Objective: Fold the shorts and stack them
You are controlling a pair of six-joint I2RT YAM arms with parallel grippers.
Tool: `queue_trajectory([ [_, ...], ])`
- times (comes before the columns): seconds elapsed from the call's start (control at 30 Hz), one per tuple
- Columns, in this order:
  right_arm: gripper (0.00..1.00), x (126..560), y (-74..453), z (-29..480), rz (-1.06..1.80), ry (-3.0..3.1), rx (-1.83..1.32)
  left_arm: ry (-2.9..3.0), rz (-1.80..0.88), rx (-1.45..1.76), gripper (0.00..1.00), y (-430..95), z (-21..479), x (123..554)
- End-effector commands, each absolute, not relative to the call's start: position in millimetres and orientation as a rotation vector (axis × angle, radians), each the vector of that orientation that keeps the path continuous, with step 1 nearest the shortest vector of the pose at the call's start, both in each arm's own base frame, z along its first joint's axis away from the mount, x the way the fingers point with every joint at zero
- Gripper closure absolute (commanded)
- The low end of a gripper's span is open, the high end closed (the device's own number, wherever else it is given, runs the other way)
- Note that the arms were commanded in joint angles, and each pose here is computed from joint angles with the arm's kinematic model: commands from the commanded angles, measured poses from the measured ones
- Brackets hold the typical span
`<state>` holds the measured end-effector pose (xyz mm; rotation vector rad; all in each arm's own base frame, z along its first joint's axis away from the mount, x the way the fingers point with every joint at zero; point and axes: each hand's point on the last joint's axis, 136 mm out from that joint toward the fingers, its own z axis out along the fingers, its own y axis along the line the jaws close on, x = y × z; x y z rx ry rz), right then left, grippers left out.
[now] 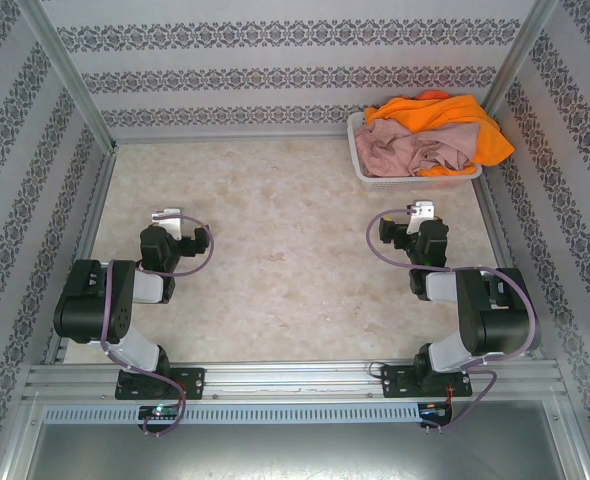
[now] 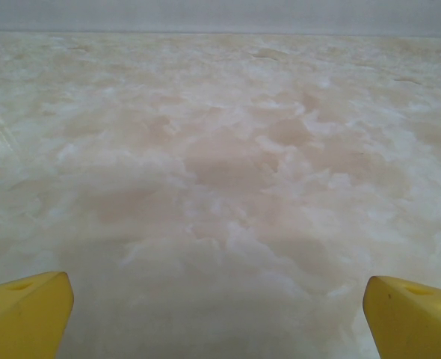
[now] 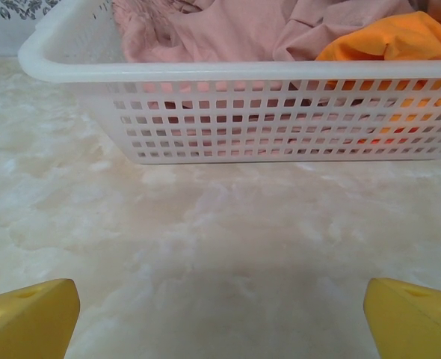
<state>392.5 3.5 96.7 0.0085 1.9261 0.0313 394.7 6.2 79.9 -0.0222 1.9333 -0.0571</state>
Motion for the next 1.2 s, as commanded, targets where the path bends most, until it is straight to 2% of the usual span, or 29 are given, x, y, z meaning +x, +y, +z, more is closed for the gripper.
queue_trajectory([
  [0.0,0.02,396.3,9.6,126.6,0.045,1.883,-0.020,1.864,0.002,-0.084,0.00,19.9,106.2,390.5],
  [0.17,0.02,375.3,15.9,183.8,0.087,1.870,0.011,1.811,0.026,-0.232,0.00,34.9,168.0,364.0],
  [0.3,0.02,368.8,21.0,235.2,0.138,1.842,0.058,1.816,-0.156,-0.364,0.00,23.9,206.8,343.7],
  [0.43,0.03,389.2,18.2,278.8,0.120,1.891,0.105,1.852,-0.397,-0.258,0.00,-15.3,243.0,330.1],
  [0.57,0.10,434.5,14.6,300.0,0.072,1.952,0.128,1.947,-0.568,-0.128,0.00,-48.0,257.4,314.2],
  [0.7,0.11,485.7,16.4,296.7,0.040,2.052,0.128,2.010,-0.615,-0.041,0.00,-61.1,260.3,301.7],
  [0.87,0.11,530.4,5.1,265.9,-0.082,2.196,0.155,2.029,-0.624,0.026,0.00,-66.9,253.0,296.9],
  [1.07,0.11,563.7,10.1,221.7,-0.111,2.299,0.126,2.032,-0.640,0.033,0.00,-68.6,249.5,301.1],
  [1.17,0.13,569.0,-5.8,214.3,-0.218,2.306,0.156,2.041,-0.628,0.032,0.00,-67.3,246.9,300.0],
])
